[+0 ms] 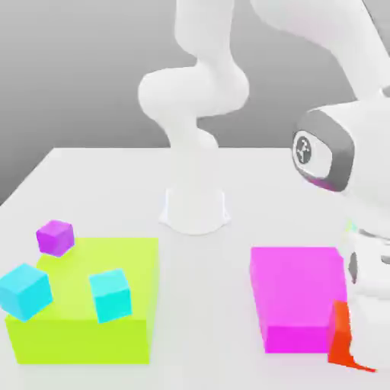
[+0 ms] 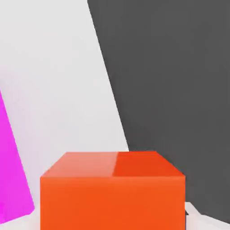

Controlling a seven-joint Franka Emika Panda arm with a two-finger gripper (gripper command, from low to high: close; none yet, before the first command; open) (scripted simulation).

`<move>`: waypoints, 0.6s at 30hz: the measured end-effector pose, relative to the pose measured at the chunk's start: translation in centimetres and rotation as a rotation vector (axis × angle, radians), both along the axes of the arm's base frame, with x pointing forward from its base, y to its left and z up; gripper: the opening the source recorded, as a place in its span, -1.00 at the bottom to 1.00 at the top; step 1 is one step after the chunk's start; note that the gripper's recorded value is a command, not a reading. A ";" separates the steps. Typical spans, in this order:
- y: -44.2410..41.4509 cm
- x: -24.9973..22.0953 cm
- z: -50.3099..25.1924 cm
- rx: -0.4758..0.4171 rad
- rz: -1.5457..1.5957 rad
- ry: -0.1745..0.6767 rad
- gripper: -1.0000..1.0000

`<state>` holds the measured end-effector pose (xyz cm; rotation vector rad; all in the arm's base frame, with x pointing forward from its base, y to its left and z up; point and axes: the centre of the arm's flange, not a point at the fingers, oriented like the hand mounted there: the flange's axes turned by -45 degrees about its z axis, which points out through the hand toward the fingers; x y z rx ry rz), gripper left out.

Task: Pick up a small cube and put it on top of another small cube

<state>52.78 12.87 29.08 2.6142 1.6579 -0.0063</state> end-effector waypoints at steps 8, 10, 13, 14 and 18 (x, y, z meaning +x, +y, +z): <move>-20.4 -5.9 5.3 0.023 -0.499 0.001 -1.00; -23.4 -8.3 6.0 0.037 -0.593 0.005 -1.00; -25.3 -9.8 3.9 0.051 -0.658 0.009 -1.00; -25.5 -9.9 2.6 0.052 -0.663 0.009 -1.00; -25.6 -10.2 0.3 0.050 -0.668 0.009 1.00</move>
